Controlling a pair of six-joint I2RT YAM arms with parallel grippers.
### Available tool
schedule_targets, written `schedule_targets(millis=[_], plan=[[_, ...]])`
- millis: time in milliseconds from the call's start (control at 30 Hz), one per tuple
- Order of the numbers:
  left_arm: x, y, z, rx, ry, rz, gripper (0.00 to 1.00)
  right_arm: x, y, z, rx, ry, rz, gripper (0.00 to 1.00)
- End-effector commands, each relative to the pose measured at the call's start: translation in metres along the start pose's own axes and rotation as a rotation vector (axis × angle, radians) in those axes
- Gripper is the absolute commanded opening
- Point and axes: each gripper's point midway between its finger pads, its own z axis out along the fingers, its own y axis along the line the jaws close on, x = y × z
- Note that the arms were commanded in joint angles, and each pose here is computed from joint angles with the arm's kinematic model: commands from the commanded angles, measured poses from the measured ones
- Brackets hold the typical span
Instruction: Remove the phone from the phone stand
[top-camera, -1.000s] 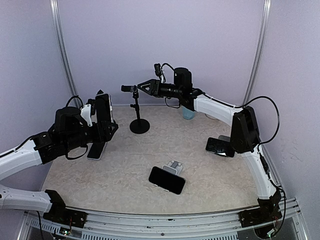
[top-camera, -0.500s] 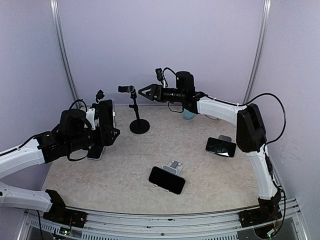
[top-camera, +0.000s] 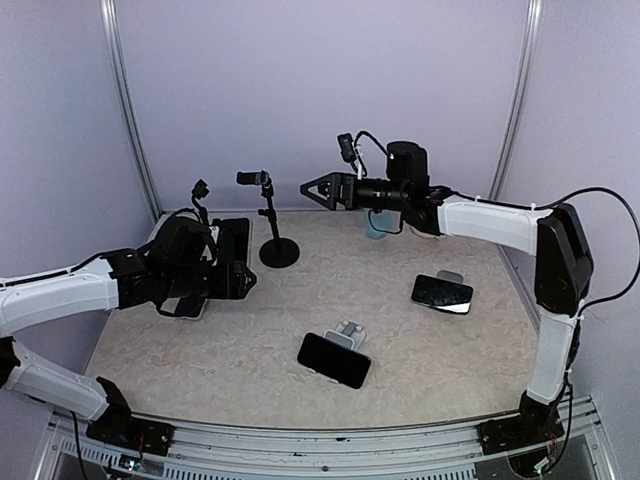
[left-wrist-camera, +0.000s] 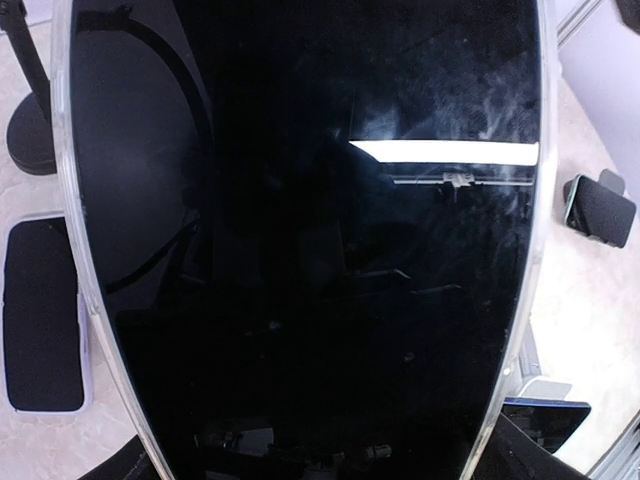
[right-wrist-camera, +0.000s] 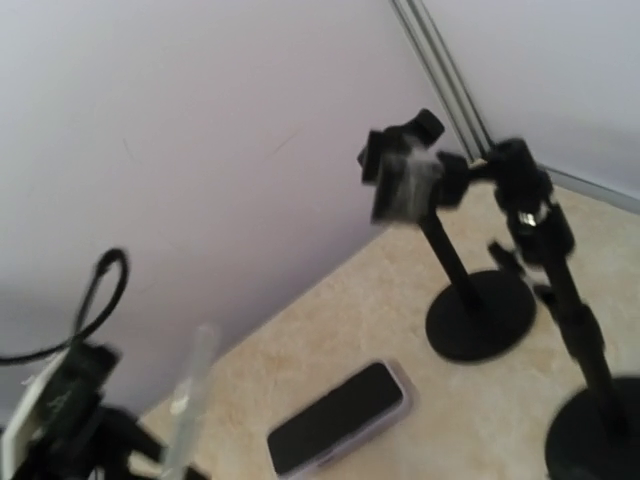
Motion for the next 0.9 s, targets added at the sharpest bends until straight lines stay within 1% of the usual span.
schedule_targets(millis=[0,133,400,600,733,867], plan=[[-0.010,-0.012,0.014,-0.014,0.008,0.001,0.47,-0.005,0.009,-0.033,0.042,-0.034,-0.068,1.00],[0.001,-0.012,0.036,-0.055,0.062,0.017,0.47,0.012,0.012,-0.056,0.076,-0.023,-0.086,1.00],[0.023,-0.010,0.081,-0.101,0.168,0.036,0.48,0.047,0.020,-0.091,0.114,-0.006,-0.053,1.00],[0.039,0.001,0.111,-0.163,0.225,0.031,0.50,0.063,0.018,-0.103,0.140,0.011,-0.040,1.00],[0.049,0.005,0.123,-0.183,0.257,0.018,0.51,0.066,0.019,-0.107,0.143,0.014,-0.039,1.00],[0.057,0.005,0.130,-0.184,0.278,0.009,0.55,0.071,0.017,-0.108,0.148,0.024,-0.034,1.00]])
